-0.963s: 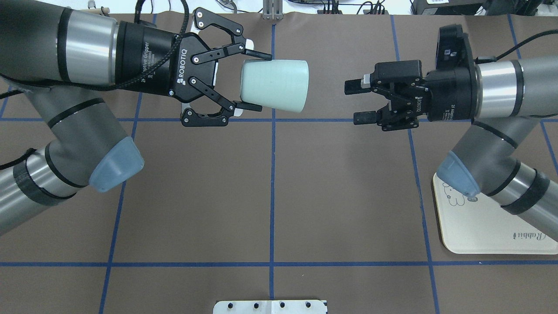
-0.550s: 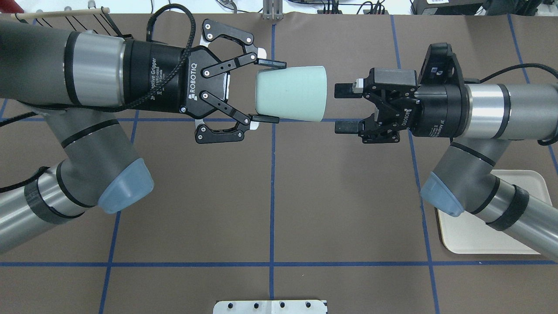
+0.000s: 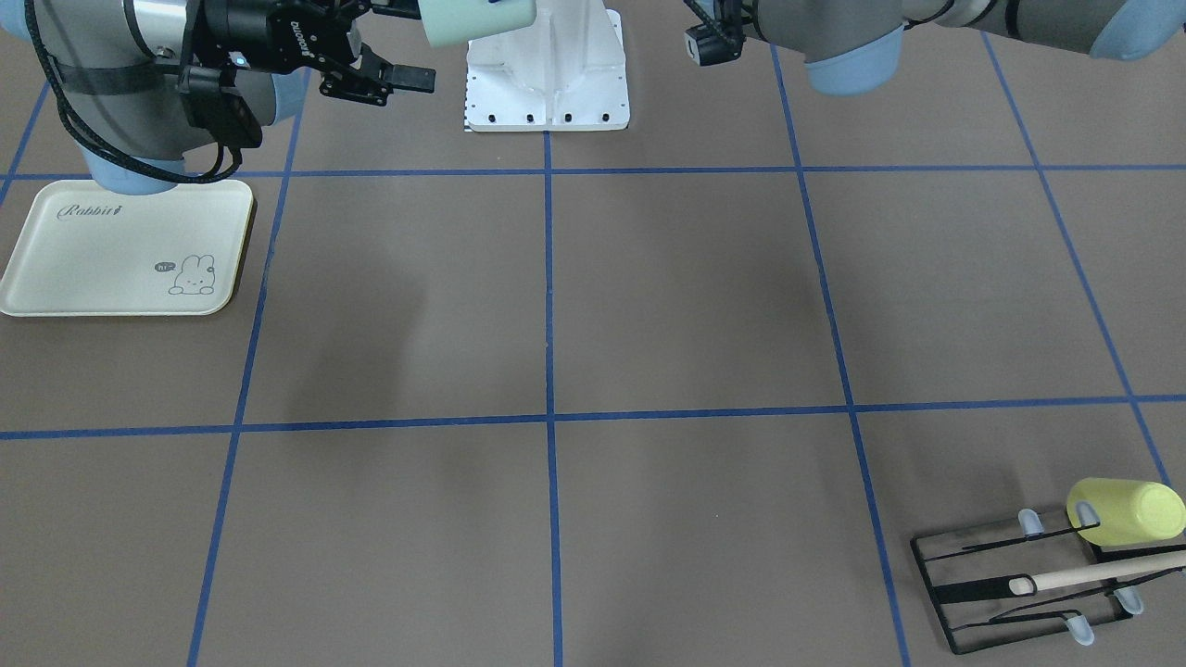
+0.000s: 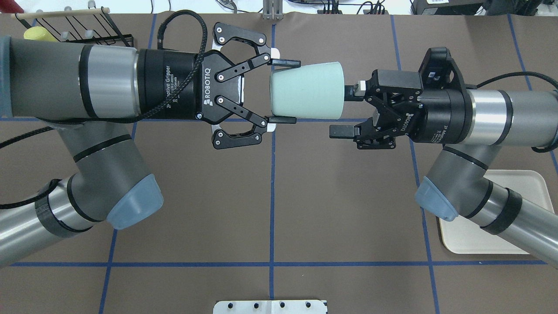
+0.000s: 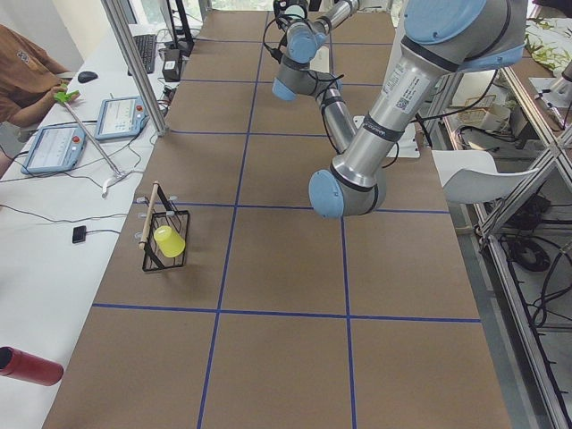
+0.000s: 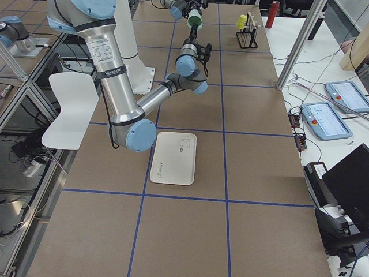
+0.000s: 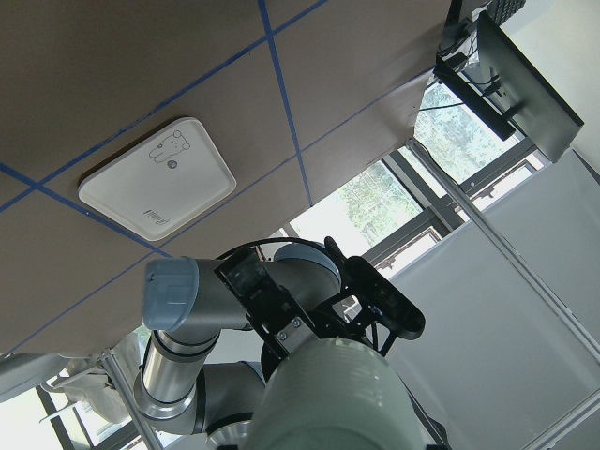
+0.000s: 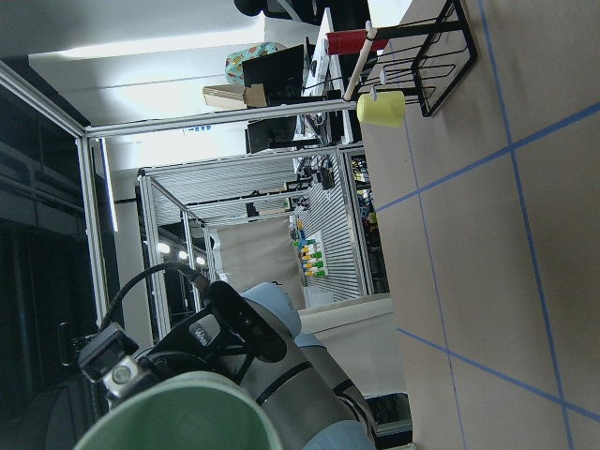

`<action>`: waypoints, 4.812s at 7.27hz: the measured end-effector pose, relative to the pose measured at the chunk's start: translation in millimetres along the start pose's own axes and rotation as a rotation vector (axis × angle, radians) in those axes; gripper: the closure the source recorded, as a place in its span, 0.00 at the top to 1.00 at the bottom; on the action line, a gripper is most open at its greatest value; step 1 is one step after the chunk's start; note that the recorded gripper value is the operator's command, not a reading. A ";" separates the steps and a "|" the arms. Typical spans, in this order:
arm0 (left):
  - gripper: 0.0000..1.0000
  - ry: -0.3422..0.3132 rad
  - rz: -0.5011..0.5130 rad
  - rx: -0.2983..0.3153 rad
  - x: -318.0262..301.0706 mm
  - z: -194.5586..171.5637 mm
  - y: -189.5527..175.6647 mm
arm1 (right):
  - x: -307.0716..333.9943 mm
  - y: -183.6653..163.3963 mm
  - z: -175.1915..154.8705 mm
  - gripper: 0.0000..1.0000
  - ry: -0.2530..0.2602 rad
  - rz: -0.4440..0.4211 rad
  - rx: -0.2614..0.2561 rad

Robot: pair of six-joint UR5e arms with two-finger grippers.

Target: Left arm grabs green cup and hands to right arm on tray

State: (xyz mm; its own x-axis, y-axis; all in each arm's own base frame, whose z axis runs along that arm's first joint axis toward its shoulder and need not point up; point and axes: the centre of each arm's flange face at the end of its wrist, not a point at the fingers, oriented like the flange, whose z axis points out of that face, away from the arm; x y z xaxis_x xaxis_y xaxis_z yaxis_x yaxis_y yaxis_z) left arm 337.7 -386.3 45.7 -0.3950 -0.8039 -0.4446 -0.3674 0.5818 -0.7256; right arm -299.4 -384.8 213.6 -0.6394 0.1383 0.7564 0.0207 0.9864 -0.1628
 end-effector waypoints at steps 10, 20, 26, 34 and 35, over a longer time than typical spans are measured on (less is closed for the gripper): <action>1.00 0.011 -0.033 -0.028 -24.1 25.7 9.3 | 3.7 18.5 -9.3 0.00 -0.090 0.005 -0.071; 1.00 -0.114 0.177 0.166 5.3 10.6 -21.2 | 58.9 -20.9 -179.9 0.00 0.239 0.005 0.135; 1.00 -0.167 0.255 0.333 24.2 6.8 -62.2 | 147.1 -52.7 -299.4 0.00 0.933 -0.127 0.208; 1.00 -0.191 0.254 0.373 23.1 12.4 -78.6 | 224.9 -13.8 -361.5 0.00 1.249 -0.161 0.074; 1.00 -0.191 0.254 0.374 23.0 12.5 -78.7 | 225.9 -11.5 -365.2 0.00 1.256 -0.158 0.075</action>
State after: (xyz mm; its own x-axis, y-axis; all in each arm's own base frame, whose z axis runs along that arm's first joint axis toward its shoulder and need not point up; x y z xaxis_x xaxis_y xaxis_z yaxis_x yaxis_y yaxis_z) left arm 368.1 -452.2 86.0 -0.2590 -0.6707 -0.6951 0.0617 0.7067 -0.7049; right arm -163.4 -332.6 617.7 0.5366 0.0486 0.8424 -0.0583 0.9981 -0.0204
